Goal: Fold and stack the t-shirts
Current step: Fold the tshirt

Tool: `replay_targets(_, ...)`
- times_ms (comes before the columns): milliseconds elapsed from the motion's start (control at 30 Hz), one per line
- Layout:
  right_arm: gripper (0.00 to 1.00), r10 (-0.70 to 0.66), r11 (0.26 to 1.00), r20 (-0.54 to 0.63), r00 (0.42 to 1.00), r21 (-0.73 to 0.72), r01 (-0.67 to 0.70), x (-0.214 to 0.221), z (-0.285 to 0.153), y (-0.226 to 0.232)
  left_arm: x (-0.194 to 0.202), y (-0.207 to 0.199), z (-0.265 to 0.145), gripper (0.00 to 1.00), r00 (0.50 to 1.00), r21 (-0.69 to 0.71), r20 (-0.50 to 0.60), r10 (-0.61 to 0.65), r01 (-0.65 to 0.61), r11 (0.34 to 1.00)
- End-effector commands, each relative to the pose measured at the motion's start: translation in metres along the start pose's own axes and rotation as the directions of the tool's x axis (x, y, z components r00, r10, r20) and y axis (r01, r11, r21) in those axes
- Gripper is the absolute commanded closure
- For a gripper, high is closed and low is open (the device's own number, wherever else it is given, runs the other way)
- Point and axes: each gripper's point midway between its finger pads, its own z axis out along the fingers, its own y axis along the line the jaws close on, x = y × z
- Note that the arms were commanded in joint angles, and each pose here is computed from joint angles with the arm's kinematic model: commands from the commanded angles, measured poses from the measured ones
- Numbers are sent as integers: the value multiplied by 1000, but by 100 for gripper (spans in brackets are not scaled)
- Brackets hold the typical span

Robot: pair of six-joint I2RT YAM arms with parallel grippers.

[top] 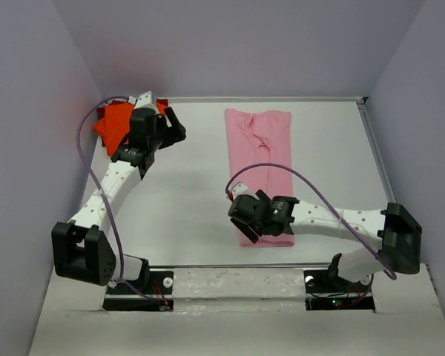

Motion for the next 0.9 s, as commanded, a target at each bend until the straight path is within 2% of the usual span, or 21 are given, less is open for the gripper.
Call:
replay_targets(0,18,-14,993,-25,1000,116,17,16,-8,2,-5,-8,0,16,1000,36,22,3,-4,999)
replay_targets(233,18,-94,994,-59,994,46,97,27,-17,35,-2,-9,1,16,1000,39,15,0,0,999)
replay_targets(367,18,-162,974,-144,976,133,182,41,-11,45,-2,-9,1,16,1000,39,13,0,-1,999)
replay_targets(433,18,-153,974,-163,975,144,177,44,-6,48,-1,-10,0,16,1000,42,16,2,-3,999)
replay_targets(600,19,-160,971,-156,975,150,184,48,2,52,0,-12,0,16,1000,36,17,12,-13,999)
replay_targets(867,19,-193,948,-209,959,212,238,57,12,45,1,-16,-3,16,999,21,32,30,-31,999)
